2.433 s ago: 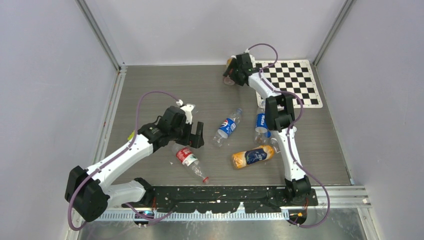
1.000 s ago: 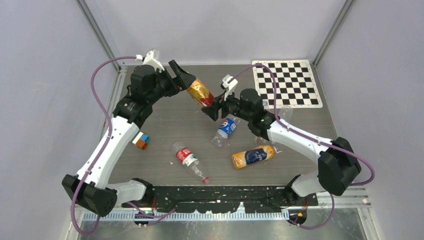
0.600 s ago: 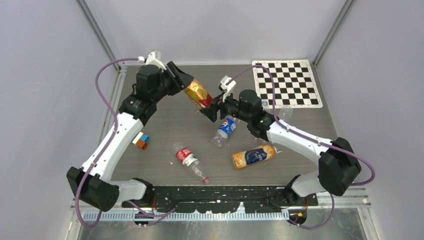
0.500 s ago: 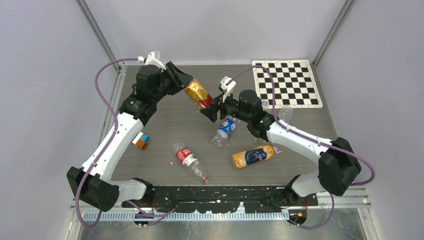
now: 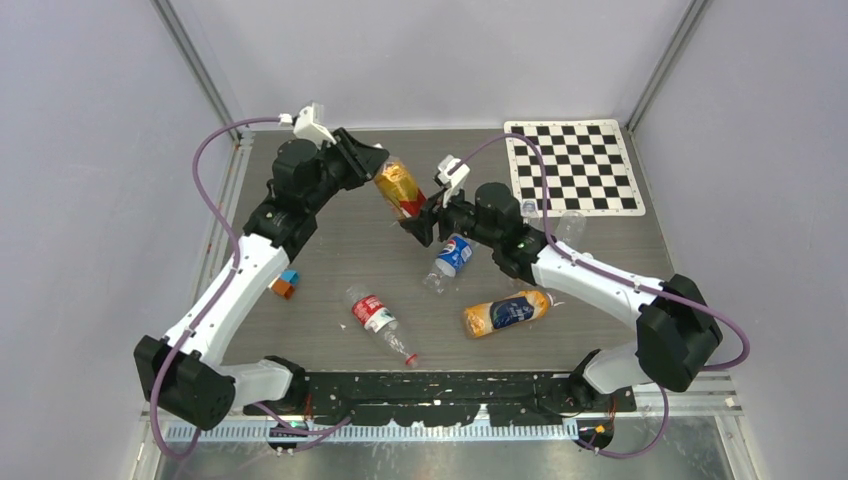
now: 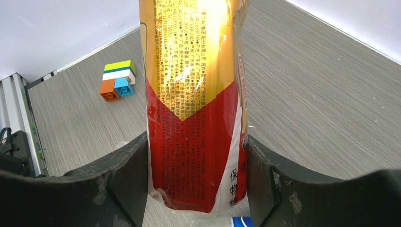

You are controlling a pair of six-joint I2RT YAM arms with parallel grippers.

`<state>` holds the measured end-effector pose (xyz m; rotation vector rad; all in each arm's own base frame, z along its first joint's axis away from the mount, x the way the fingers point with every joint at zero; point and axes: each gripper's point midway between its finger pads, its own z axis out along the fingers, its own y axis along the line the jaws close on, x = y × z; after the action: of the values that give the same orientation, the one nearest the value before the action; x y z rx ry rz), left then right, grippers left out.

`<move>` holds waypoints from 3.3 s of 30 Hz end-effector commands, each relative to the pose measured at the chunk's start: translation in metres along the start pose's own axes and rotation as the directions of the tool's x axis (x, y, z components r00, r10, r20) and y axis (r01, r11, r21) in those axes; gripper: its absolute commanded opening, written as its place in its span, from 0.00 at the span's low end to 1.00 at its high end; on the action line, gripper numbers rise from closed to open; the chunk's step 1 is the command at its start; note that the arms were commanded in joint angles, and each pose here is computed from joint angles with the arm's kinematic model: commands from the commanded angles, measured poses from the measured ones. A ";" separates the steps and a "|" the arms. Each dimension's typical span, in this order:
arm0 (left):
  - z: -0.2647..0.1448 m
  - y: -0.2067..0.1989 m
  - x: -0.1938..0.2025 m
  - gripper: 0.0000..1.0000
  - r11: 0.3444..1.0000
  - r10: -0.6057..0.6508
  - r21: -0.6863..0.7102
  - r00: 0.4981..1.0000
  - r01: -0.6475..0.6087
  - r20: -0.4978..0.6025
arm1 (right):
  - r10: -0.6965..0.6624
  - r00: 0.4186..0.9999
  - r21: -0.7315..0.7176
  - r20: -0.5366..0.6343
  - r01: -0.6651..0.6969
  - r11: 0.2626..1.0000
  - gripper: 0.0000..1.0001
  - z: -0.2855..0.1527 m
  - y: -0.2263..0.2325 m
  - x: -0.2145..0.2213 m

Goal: Screw on the bottle caps

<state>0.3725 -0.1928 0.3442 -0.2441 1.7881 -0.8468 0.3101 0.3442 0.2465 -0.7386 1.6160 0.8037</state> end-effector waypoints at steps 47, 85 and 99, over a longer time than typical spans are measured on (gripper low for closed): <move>0.117 0.169 0.007 0.02 0.801 0.591 -0.405 0.692 -0.440 0.416 | -0.071 0.996 0.528 0.056 0.031 0.849 0.99 -0.151 -0.066 0.001; 0.122 0.168 0.008 0.89 0.775 0.623 -0.407 0.694 -0.483 0.362 | -0.072 0.996 0.519 0.057 0.032 0.854 0.99 -0.150 -0.064 0.000; 0.052 0.138 -0.012 0.99 0.761 0.643 -0.391 0.682 -0.518 0.347 | -0.007 0.998 0.524 0.064 -0.028 0.851 1.00 -0.171 -0.057 -0.016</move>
<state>0.4766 -0.1197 0.2281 -0.0239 1.4023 -0.0675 0.2701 0.1795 0.2427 -0.3741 1.7247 0.3067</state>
